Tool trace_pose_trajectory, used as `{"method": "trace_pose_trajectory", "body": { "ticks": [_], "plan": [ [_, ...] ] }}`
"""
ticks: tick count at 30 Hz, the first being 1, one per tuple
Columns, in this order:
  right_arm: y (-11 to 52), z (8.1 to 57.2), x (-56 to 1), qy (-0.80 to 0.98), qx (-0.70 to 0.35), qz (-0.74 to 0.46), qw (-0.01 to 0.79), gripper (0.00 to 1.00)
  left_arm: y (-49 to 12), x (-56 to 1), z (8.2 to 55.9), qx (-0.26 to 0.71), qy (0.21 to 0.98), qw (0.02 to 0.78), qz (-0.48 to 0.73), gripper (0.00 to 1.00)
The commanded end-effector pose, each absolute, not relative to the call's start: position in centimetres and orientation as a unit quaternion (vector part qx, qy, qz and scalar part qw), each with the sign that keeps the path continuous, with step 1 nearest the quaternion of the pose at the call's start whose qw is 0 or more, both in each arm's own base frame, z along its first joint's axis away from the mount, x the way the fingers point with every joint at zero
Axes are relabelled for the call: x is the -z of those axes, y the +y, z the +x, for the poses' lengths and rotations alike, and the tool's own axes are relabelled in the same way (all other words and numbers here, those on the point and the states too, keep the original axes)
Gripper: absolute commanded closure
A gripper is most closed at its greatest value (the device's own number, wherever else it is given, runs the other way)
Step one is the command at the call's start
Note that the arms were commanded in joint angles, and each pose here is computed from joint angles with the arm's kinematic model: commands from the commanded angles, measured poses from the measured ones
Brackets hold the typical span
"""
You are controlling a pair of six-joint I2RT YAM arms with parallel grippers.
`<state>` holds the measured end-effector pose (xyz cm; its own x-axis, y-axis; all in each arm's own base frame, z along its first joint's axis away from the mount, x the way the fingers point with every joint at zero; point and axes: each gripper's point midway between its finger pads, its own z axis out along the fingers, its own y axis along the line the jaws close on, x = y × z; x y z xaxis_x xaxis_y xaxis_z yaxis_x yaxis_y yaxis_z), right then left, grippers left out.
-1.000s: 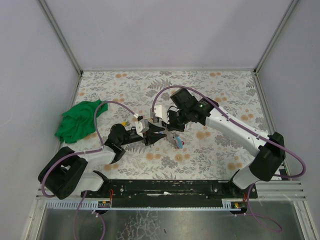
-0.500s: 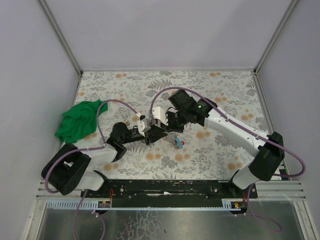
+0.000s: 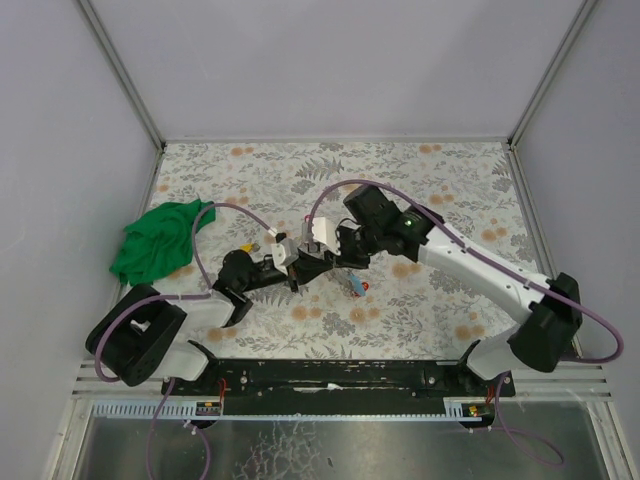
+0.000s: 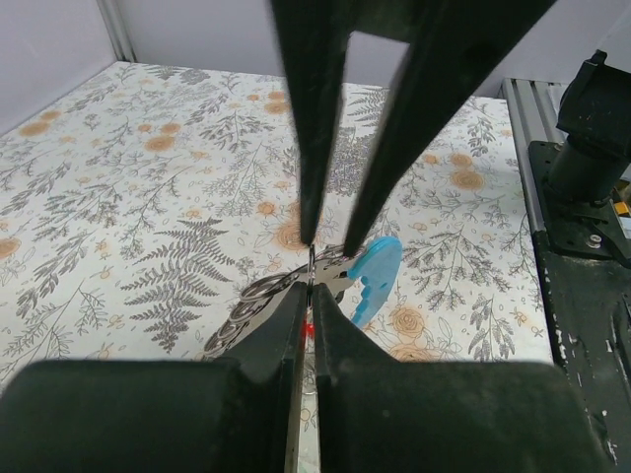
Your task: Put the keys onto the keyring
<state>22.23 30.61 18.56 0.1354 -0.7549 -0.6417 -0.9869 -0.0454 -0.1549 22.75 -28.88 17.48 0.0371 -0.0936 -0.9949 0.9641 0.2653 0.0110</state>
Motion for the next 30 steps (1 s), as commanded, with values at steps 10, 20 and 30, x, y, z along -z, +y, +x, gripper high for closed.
{"method": "trace_pose_trajectory", "body": {
  "ticks": [10,20,30],
  "plan": [
    [29.3,23.8,-20.9,0.612,-0.259,-0.608,0.434,0.73,-27.7,-20.2,23.0,0.448,0.481,0.663,0.358,1.0],
    [30.8,22.7,-18.3,0.616,-0.323,-0.576,0.429,0.71,-27.7,-20.1,23.6,0.442,0.486,0.669,0.347,1.0],
    [31.1,23.4,-18.0,0.612,-0.321,-0.561,0.455,0.69,-27.8,-20.0,23.6,0.445,0.485,0.667,0.35,1.0]
  ]
}}
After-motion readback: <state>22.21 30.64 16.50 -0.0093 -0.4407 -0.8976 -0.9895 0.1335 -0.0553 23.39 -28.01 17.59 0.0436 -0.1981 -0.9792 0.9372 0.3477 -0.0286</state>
